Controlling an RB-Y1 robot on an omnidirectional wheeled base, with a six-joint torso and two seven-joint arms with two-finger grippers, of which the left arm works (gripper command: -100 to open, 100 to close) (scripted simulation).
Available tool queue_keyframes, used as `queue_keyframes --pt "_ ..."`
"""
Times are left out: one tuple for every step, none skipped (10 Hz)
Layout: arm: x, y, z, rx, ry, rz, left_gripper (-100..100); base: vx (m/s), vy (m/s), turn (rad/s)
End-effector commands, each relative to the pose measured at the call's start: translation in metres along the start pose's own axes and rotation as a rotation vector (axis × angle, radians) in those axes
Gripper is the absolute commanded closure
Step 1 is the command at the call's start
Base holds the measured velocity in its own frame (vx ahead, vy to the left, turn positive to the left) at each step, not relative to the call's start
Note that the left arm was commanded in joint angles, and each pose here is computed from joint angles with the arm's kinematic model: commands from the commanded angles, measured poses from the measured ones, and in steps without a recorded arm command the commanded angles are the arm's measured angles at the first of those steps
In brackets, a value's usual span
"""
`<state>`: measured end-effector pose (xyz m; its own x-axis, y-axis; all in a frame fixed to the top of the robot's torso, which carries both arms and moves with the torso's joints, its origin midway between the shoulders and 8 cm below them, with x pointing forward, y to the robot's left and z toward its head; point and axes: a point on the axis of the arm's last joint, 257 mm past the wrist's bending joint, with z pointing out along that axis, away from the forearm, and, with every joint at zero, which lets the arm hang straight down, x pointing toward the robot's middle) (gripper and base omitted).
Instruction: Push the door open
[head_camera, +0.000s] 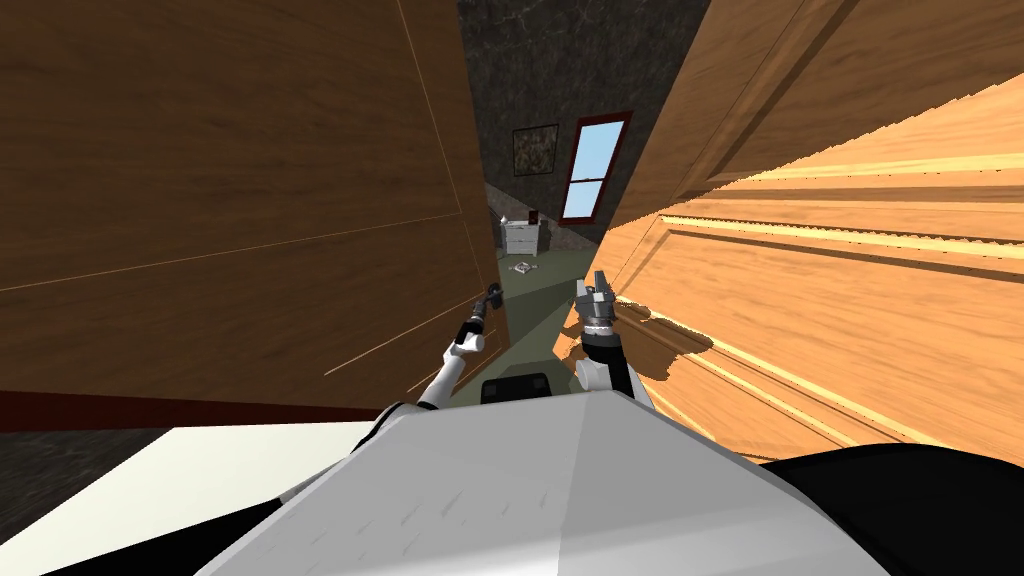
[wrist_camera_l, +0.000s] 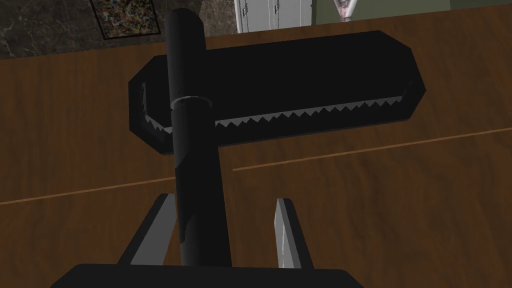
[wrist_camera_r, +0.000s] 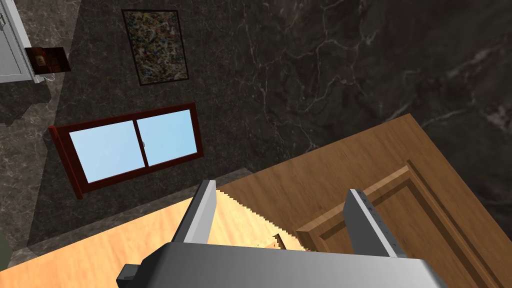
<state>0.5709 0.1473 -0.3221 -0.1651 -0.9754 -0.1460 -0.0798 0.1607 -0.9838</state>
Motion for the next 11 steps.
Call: queue_keyframes --pt "-0.026 0.017 -0.0074 -0.029 -0.042 0.008 100 -0.024 0.034 -0.005" --pt "-0.026 0.017 -0.0074 -0.029 -0.042 0.008 100 -0.019 0.032 -0.003" --pt "-0.034 0.015 -0.0064 -0.024 -0.059 0.008 100 -0.004 0.042 0.027" --pt "-0.034 0.011 -0.0056 -0.015 -0.058 0.008 100 0.004 0.029 0.017" --pt "-0.034 0.013 -0.0061 -0.021 -0.059 0.008 100 -0.002 0.017 0.009" --pt "-0.047 0.012 -0.0051 -0.015 -0.086 0.009 100 -0.014 0.031 0.010" --pt "-0.047 0.012 -0.0051 -0.015 -0.086 0.009 100 -0.016 0.019 -0.024" --pt "-0.047 0.012 -0.0051 -0.015 -0.086 0.009 100 -0.001 0.010 0.004" --pt "-0.060 0.009 -0.0041 -0.007 -0.114 0.010 100 -0.002 0.032 -0.011" --pt "-0.064 0.008 -0.0039 -0.004 -0.123 0.010 100 -0.017 0.041 -0.032" --pt "-0.068 0.007 -0.0036 -0.001 -0.132 0.010 100 -0.010 0.027 0.006"
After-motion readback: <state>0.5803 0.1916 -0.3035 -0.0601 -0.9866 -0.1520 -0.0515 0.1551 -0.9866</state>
